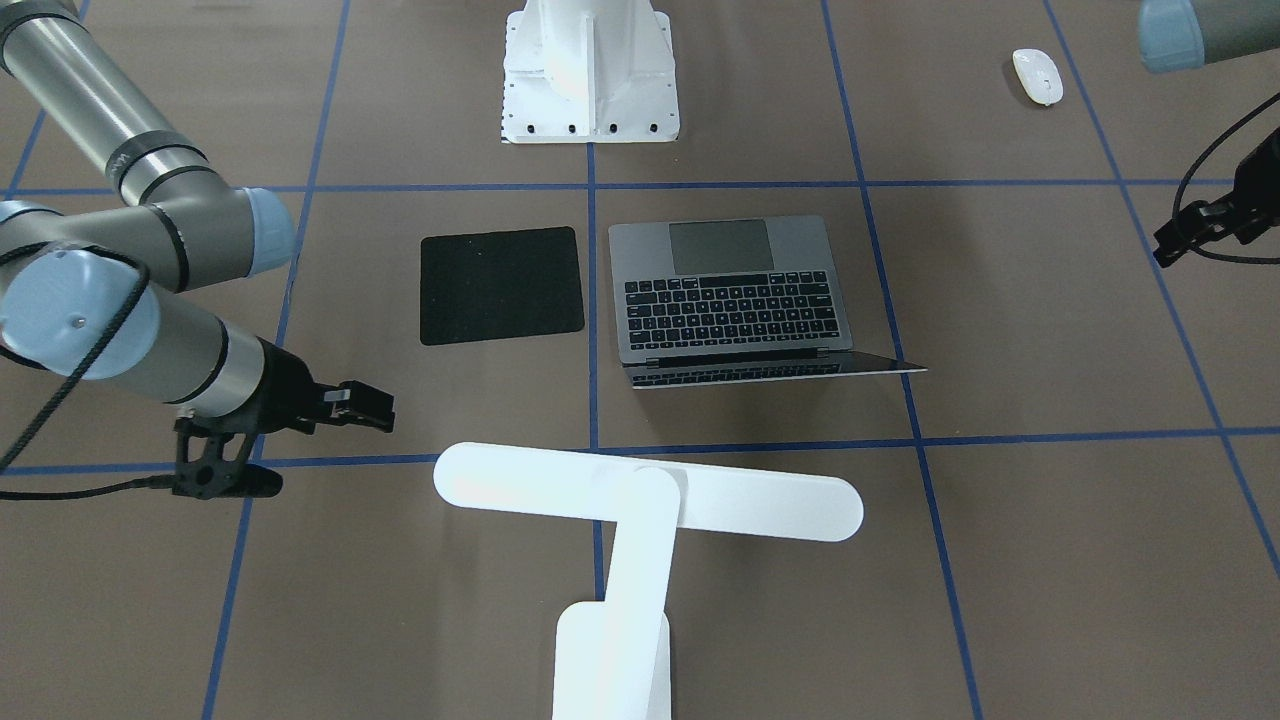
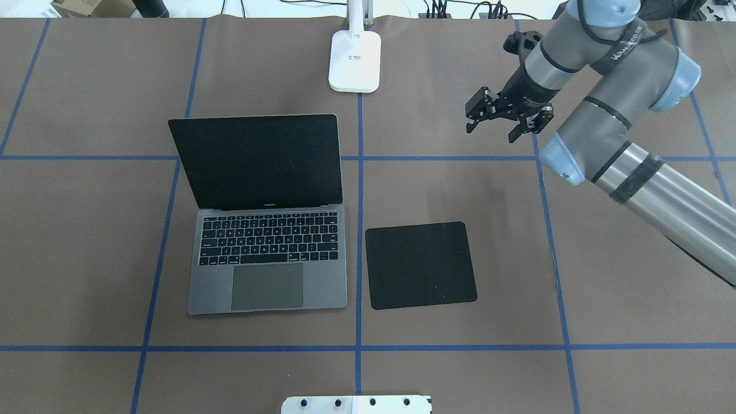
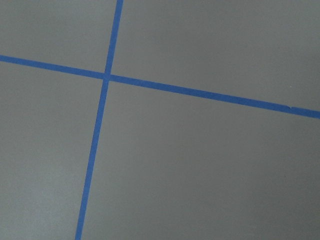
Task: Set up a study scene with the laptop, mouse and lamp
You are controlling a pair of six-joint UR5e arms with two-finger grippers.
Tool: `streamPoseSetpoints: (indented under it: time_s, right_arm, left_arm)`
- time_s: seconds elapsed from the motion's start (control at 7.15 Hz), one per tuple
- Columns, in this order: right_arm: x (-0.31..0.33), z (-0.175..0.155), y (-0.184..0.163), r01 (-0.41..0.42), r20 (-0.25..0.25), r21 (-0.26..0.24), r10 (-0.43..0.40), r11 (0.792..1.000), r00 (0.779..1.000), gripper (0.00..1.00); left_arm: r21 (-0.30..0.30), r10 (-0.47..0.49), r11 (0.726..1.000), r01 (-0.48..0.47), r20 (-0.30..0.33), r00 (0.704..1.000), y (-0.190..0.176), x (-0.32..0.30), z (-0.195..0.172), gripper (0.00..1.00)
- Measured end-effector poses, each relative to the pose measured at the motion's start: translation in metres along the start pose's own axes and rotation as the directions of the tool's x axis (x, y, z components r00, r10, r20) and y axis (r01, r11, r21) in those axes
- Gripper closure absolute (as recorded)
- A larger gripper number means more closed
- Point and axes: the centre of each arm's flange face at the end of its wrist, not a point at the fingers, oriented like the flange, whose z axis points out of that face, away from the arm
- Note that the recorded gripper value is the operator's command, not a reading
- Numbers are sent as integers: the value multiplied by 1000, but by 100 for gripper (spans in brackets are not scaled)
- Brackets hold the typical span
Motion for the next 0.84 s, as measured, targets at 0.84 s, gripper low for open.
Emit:
streamPoseSetpoints:
  time_s: [0.84]
  right_arm:
    - [258, -41, 10, 114, -116, 6, -112, 993, 987, 1]
  left_arm:
    - [-53, -47, 998, 42, -93, 995, 155, -50, 115, 0]
